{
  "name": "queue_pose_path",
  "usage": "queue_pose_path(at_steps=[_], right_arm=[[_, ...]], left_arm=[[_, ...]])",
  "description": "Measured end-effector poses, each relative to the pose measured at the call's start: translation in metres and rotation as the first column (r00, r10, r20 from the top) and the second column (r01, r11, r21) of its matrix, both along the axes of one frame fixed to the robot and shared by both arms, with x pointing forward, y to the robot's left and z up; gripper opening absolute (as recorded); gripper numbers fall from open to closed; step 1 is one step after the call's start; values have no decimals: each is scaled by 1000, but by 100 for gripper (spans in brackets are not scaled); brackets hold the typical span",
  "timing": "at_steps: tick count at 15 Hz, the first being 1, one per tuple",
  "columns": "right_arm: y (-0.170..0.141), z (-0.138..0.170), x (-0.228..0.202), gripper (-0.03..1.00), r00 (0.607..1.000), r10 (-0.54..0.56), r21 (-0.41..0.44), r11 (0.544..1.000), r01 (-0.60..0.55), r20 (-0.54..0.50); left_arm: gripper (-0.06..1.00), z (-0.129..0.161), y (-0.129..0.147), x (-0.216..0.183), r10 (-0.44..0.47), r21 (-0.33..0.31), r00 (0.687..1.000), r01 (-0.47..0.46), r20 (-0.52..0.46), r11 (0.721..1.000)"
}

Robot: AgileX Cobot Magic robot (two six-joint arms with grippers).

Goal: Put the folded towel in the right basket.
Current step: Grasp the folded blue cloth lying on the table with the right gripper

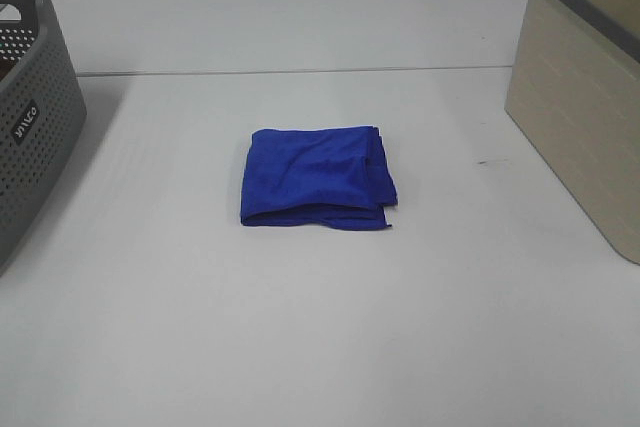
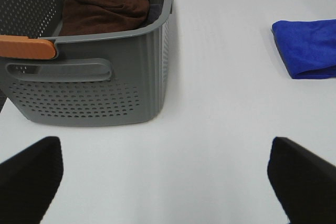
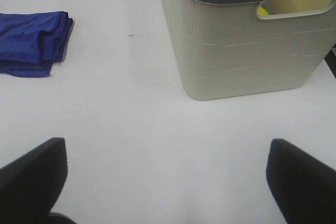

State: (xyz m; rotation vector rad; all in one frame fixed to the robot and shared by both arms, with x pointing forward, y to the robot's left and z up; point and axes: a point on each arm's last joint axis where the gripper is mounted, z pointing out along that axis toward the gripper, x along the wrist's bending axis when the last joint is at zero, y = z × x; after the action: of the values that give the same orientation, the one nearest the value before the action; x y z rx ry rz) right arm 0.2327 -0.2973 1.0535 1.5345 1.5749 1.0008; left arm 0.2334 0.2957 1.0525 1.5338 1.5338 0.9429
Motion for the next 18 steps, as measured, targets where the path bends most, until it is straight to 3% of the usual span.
queue_pose_path(at_steps=[8,10,12,13,14,18], right_arm=[[0,0,9,98,998,6,-13,1000,-7,-57],[1,2,22,98,990,17,-38,999,-22,-138],[4,29,53,97,965,38,-37,998,-49,-261],[15,73,103,96,904,113,70,993,-92,-413],[20,94,130,96,884,152,115,987,-112,-441],[36,116,225,96,835,247,252,958,-135,-492]], left_arm=[[99,0,0,0,0,0,1000,0,0,1000],[99,0,0,0,0,0,1000,0,0,1000],[99,0,0,0,0,0,1000,0,0,1000],[99,0,0,0,0,0,1000,0,0,1000],[99,0,0,0,0,0,1000,0,0,1000],[99,0,0,0,0,0,1000,0,0,1000]])
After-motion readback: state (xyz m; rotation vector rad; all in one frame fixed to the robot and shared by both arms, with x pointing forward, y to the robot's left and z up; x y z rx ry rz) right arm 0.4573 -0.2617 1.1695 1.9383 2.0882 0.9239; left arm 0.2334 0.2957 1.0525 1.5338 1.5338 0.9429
